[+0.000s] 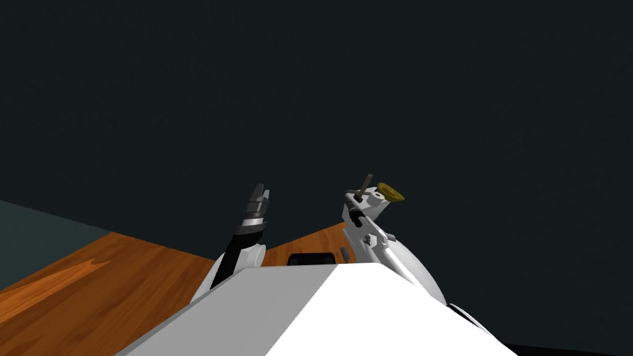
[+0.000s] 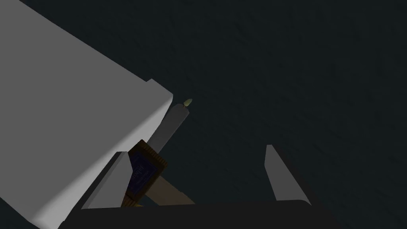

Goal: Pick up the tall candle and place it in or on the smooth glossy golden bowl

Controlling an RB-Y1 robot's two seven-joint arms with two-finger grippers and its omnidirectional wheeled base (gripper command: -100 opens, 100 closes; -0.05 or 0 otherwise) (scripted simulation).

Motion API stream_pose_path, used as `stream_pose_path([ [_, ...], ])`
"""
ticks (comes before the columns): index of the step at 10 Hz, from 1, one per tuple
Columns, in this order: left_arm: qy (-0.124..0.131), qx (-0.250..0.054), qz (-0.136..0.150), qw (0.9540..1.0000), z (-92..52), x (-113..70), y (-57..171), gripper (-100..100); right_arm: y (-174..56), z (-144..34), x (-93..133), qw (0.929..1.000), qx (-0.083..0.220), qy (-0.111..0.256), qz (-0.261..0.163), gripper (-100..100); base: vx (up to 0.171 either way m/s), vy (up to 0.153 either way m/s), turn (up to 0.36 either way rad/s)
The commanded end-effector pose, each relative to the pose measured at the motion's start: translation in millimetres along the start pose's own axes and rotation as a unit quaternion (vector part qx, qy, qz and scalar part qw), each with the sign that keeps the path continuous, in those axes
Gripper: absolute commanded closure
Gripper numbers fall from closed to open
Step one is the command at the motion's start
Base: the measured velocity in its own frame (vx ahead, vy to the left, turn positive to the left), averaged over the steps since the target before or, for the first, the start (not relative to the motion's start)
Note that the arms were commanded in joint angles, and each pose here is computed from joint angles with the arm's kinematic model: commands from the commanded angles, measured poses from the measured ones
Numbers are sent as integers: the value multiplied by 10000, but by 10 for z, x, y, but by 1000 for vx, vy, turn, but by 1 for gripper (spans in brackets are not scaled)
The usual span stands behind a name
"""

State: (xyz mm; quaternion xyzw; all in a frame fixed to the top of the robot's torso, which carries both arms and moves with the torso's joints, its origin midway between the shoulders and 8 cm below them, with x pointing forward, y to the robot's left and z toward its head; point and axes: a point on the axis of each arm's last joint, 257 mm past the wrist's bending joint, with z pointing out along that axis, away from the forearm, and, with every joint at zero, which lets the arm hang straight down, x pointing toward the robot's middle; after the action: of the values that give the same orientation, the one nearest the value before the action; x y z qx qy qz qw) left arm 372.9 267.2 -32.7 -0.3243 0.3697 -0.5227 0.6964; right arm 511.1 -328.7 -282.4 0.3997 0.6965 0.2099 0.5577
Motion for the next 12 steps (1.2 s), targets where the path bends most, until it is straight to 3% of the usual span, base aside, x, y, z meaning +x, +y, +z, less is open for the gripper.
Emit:
stream_pose_path([
  [1,0,0,0,10000,0,0,0,0,-35,28,-147,9996,90,-180,-198,-100,-48,109,47],
  [2,0,0,1,10000,0,0,0,0,-191,67,-351,9983,267,-383,-348,-100,-43,111,112],
  [3,0,0,0,10000,0,0,0,0,-183,66,-371,9979,257,-420,-427,-100,-39,87,58],
  [4,0,0,1,10000,0,-1,0,0,-335,93,-597,9950,435,-648,-619,-100,-43,99,144],
  [5,0,0,0,10000,0,0,0,0,-331,92,-605,9948,430,-662,-650,-100,-24,78,56],
  [6,0,-1,1,10000,0,-1,0,0,-488,107,-829,9910,619,-875,-805,-100,-38,102,134],
  [7,0,0,1,10000,0,0,0,0,-480,104,-845,9902,611,-904,-868,-100,-22,85,56],
  [8,0,-1,1,10000,-1,-1,0,0,-638,105,-1073,9853,806,-1114,-1013,-100,-8,97,125],
  [9,0,-1,1,10000,0,0,0,0,-629,103,-1088,9844,798,-1142,-1076,-100,-10,70,56],
  [10,0,-1,1,10000,-1,-1,0,0,-784,87,-1328,9777,997,-1364,-1248,-100,-20,83,120],
  [11,0,-1,1,10000,0,-1,0,0,-780,86,-1334,9772,993,-1375,-1274,-100,-14,73,75],
  [12,0,-1,1,10000,-1,-1,1,0,-940,57,-1569,9697,1201,-1585,-1419,-100,-19,84,140],
])
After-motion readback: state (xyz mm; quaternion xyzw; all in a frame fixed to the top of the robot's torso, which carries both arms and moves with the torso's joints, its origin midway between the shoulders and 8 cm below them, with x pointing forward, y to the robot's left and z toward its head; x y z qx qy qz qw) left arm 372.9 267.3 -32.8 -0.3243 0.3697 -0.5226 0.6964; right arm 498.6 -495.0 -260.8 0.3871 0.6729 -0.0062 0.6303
